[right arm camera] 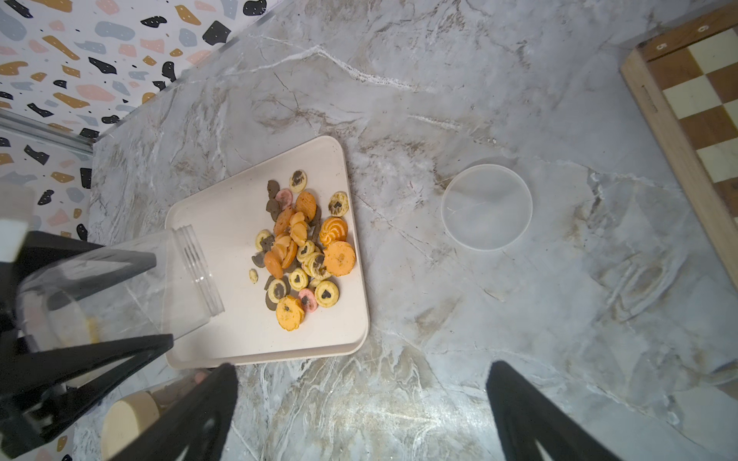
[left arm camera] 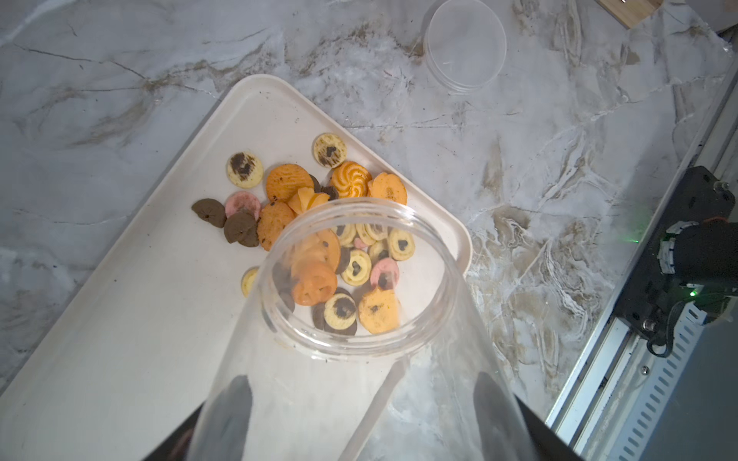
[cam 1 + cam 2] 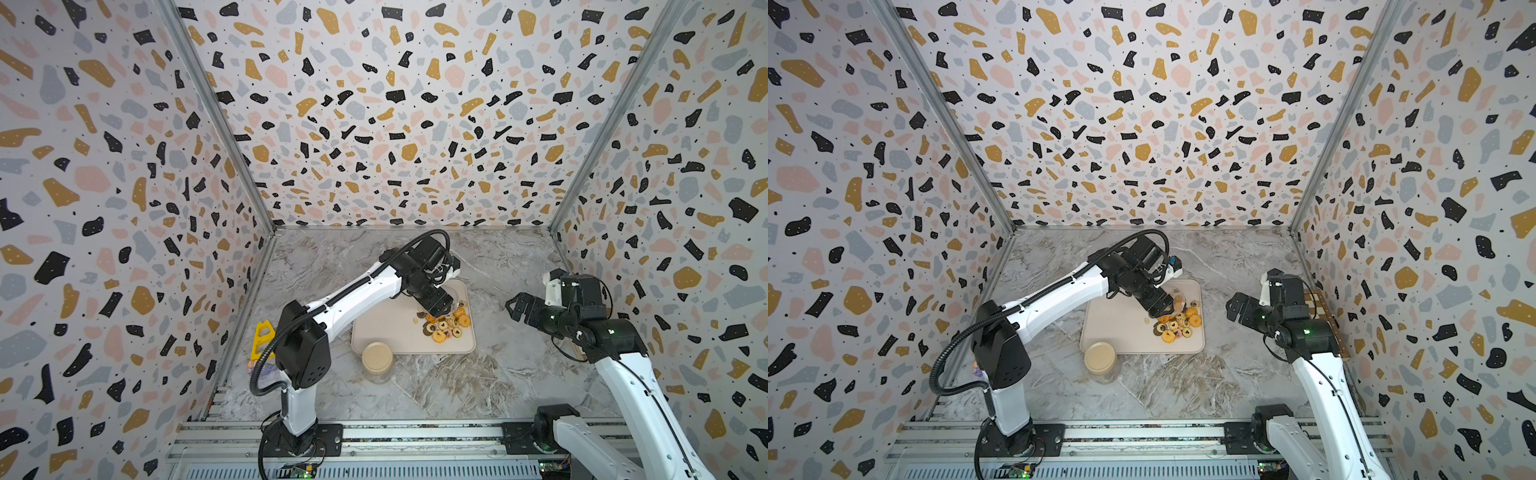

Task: Pour the cookies out of the jar
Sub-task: Pour the cookies in the jar onto the tray.

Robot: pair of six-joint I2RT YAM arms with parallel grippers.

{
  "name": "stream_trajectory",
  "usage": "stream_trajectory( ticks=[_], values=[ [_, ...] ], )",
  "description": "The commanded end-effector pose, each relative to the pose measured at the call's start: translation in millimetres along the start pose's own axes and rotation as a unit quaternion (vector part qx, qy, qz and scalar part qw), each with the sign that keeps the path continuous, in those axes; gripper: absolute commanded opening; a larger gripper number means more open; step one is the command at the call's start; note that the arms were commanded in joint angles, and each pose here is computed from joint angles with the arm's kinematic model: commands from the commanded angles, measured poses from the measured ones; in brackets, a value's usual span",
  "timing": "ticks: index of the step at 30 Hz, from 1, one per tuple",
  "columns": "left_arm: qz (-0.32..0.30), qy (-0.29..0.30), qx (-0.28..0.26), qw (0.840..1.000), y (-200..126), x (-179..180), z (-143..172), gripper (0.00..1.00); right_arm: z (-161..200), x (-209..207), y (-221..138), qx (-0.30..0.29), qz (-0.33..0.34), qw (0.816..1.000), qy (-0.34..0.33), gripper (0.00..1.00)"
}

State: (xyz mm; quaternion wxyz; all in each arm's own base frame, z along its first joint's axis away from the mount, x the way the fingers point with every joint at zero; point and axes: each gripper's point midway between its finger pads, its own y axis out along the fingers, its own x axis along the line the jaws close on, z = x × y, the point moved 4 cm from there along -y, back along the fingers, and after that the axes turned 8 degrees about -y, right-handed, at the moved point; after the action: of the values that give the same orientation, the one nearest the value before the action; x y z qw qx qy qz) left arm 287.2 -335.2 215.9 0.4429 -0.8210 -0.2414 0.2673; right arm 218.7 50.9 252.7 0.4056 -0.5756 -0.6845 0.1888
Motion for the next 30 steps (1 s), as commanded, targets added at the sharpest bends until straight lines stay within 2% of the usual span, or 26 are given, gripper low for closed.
stream_trajectory(
  ticks=[1,4,8,14,19,23,30],
  values=[
    [0.01,-0.004,-0.018,1.0,-4,-5,3,0.0,-8,6,-14,-0.019,-0.008,1.0,-0.001,0.99],
    [0.02,-0.011,-0.058,0.998,-14,-9,0,0.0,-11,12,-16,-0.022,-0.028,0.999,-0.003,1.0],
    [0.032,-0.027,-0.123,0.992,-25,-13,-5,0.0,-15,31,-19,-0.023,-0.095,0.995,-0.003,0.99],
    [0.076,-0.043,-0.224,0.971,-37,-21,-3,0.0,-25,63,-24,-0.018,-0.21,0.977,0.014,0.99],
    [0.101,-0.065,-0.307,0.944,-50,-23,3,0.0,-28,84,-24,-0.004,-0.296,0.955,0.036,0.99],
    [0.138,-0.07,-0.375,0.914,-63,-28,7,0.0,-21,106,-20,0.025,-0.351,0.935,0.047,0.99],
    [0.187,-0.052,-0.478,0.857,-96,-38,11,0.0,-14,143,-23,0.045,-0.358,0.932,0.04,0.99]
  ],
)
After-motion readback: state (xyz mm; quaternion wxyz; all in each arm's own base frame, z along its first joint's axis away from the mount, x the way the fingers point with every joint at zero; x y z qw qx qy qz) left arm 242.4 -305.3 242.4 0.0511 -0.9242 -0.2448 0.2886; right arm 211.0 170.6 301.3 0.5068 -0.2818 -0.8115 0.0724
